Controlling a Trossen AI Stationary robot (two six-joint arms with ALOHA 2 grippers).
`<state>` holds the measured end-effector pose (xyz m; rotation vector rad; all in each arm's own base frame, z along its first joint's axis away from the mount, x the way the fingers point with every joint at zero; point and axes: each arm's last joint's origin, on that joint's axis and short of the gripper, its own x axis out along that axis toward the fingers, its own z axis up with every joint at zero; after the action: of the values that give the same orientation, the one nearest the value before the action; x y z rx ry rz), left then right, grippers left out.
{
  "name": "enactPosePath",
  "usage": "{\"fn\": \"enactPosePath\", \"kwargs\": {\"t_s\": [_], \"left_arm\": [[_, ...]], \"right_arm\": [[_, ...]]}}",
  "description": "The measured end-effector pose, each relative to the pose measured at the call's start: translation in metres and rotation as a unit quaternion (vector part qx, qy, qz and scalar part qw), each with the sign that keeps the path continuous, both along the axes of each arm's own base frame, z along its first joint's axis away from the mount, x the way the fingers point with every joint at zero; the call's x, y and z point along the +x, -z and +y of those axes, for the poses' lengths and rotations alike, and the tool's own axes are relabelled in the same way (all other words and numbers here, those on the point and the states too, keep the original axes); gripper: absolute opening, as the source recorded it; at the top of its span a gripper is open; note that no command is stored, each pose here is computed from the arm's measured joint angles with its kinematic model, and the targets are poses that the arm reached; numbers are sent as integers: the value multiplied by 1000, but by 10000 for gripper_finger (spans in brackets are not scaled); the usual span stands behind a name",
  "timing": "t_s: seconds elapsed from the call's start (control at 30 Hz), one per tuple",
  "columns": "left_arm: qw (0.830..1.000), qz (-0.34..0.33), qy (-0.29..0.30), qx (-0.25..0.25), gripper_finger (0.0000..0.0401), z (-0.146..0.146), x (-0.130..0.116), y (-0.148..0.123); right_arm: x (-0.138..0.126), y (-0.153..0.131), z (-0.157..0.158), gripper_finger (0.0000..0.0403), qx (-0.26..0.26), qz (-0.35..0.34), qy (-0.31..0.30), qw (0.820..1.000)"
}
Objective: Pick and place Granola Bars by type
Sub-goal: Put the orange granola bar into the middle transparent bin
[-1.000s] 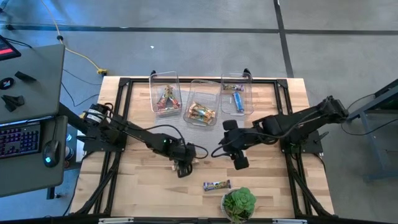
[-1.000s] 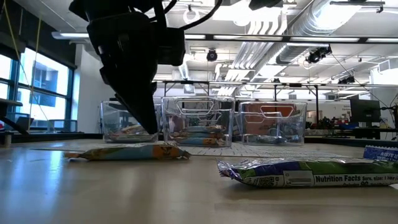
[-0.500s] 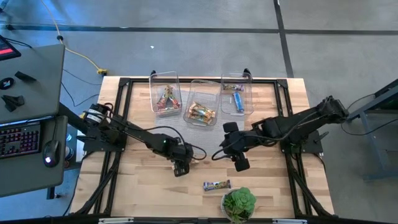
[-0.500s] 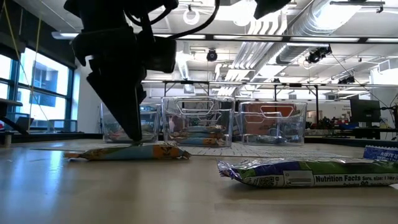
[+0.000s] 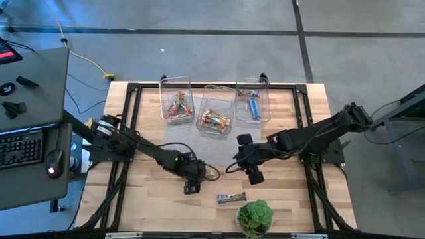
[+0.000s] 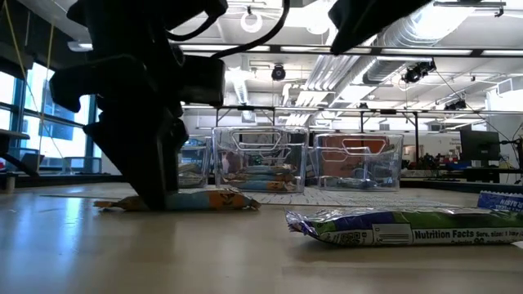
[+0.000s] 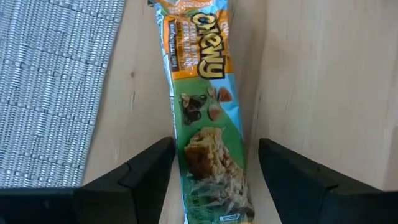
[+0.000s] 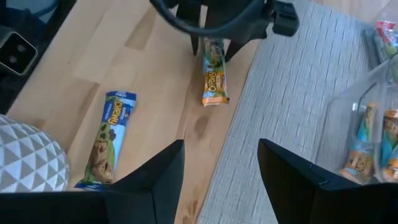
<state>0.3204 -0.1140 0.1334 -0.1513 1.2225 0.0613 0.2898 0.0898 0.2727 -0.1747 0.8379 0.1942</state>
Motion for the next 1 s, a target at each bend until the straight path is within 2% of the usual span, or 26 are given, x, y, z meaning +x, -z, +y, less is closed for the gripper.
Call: {"fn": "enactPosePath", "kwargs": {"t_s": [0.13,0.23,0.33,0.43,0.63,0.8,1.0], "left_arm": [[1000,0,-27,4,234,1,0,3],[999,-3,-43,7,234,1,1,3],[999,-5,-45,12,234,1,1,3],[999,-6,-46,14,234,1,1,4],[998,-13,-51,16,226,2,2,4],[998,-11,-53,25,180,3,1,5],[998,-21,-57,34,123,3,3,3]], "right_arm": [[0,25,-4,188,5,-16,8,1000],[-6,53,-4,188,40,-17,-6,999],[-9,70,-3,188,53,-56,-12,997],[-9,76,-4,188,45,-86,0,995],[-1,84,-5,188,36,-75,26,996],[2,82,-6,188,18,-84,33,996],[8,72,-4,188,22,-99,31,994]]}}
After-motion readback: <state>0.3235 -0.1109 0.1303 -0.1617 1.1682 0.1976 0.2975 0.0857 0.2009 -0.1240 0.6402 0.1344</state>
